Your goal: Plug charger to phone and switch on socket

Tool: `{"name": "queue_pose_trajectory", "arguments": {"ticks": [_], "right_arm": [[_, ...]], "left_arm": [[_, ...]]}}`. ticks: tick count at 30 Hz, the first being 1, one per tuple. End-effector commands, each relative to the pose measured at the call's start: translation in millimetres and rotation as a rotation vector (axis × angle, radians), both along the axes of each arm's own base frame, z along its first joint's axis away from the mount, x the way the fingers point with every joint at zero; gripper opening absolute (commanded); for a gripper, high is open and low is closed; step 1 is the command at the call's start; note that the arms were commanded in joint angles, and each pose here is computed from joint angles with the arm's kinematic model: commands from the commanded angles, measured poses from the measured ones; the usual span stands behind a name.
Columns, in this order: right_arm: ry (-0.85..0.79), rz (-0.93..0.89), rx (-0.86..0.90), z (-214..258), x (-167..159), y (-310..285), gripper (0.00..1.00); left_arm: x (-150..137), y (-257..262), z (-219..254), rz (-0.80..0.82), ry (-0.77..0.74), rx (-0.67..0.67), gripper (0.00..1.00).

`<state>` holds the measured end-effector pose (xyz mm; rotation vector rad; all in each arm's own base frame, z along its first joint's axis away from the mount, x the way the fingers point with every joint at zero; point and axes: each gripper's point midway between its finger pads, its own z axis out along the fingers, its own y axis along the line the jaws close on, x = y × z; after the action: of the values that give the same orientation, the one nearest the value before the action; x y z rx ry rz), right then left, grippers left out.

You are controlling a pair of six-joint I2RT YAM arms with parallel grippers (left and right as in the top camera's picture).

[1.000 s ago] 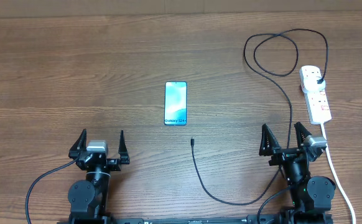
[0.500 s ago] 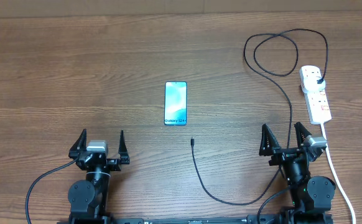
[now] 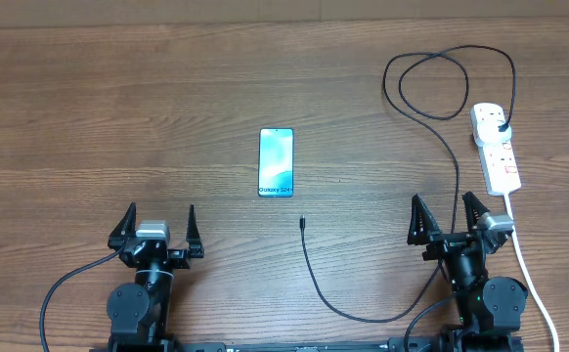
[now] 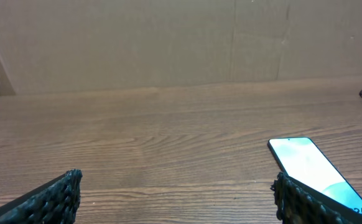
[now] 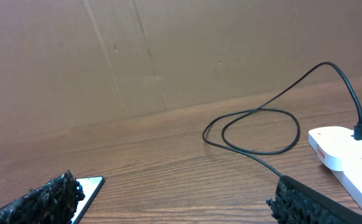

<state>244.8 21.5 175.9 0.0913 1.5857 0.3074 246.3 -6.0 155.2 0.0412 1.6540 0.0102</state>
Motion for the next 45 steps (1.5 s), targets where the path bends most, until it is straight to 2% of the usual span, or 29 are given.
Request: {"name": "queue_pose_trajectory", "arguments": {"ticks": [1, 45], "right_arm": [[0.000, 0.004, -0.001, -2.7, 0.0, 0.9, 1.00], [0.000, 0.006, -0.001, -2.7, -0.1, 1.3, 1.00]], "left_arm": [[-0.2, 1.0, 0.8, 0.004, -0.007, 0.016, 1.00], [-0.2, 11.2, 2.6, 0.064, -0.014, 0.020, 0.99]]}}
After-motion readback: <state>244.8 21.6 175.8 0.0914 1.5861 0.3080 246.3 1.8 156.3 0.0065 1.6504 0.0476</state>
